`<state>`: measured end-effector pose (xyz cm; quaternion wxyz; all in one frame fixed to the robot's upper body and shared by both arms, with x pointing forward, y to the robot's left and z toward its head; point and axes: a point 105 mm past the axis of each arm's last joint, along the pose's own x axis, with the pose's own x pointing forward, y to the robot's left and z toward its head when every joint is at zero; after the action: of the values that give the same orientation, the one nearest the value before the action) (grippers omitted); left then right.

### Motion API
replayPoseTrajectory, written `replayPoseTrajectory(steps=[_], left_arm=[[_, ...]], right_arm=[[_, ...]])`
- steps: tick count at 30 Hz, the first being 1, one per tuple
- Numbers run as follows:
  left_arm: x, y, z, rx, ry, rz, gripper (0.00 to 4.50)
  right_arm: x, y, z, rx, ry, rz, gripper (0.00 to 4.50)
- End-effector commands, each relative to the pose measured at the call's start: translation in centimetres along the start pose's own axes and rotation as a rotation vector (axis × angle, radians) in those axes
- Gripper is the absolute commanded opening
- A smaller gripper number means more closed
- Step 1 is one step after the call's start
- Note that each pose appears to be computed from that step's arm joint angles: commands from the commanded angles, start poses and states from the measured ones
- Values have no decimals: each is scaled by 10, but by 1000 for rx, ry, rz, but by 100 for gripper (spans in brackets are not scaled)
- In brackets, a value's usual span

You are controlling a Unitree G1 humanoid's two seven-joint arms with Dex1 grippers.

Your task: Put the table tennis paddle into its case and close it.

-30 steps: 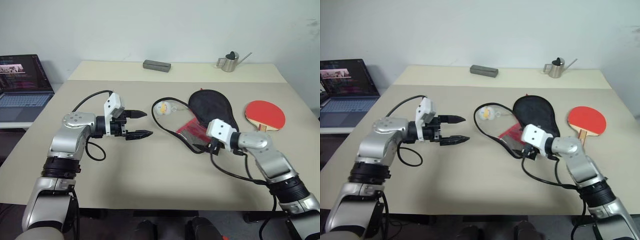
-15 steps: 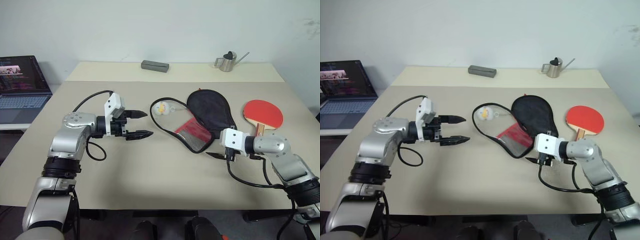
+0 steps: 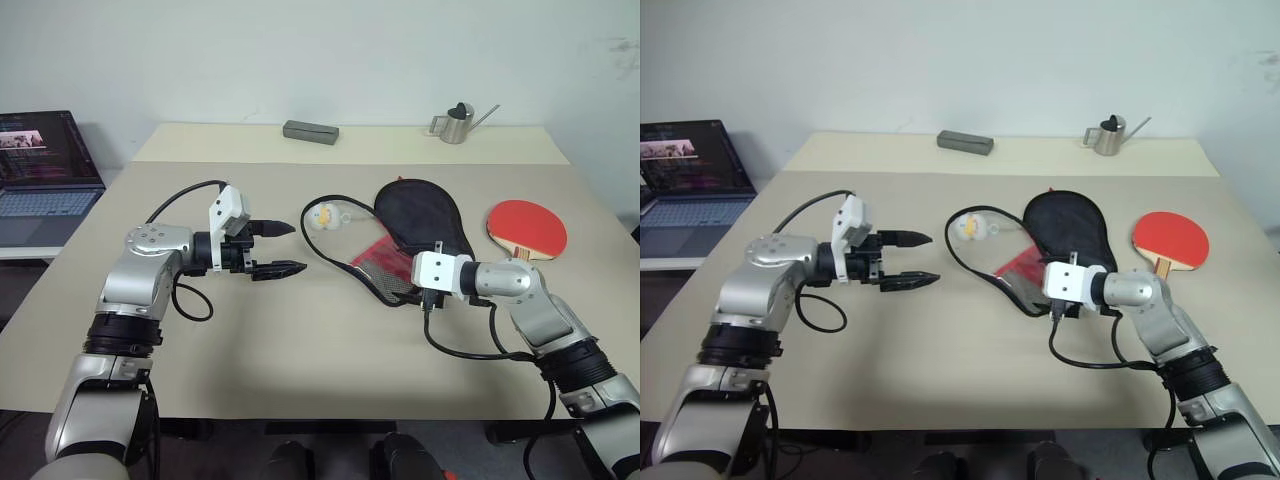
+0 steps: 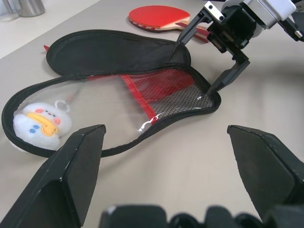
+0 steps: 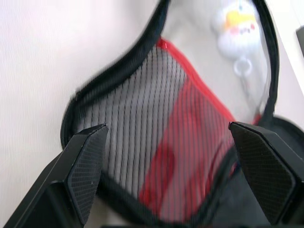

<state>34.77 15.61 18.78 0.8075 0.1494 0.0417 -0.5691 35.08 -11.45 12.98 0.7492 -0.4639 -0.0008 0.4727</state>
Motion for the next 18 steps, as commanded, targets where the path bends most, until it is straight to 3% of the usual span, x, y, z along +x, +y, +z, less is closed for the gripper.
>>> replayPoseTrajectory(steps=[1,6,10,18], left_arm=[[-5,1,13,54,-16,8,450],[-6,1,11,50,-14,8,450],[-4,1,11,50,-13,3,450],[-2,2,13,53,-17,-1,450]], right_arm=[[-13,-14,10,-9,-48,-39,444],[-32,-3,24,83,-153,57,444],[-36,9,13,68,-97,118,444],[-26,1,-13,-122,51,45,444]])
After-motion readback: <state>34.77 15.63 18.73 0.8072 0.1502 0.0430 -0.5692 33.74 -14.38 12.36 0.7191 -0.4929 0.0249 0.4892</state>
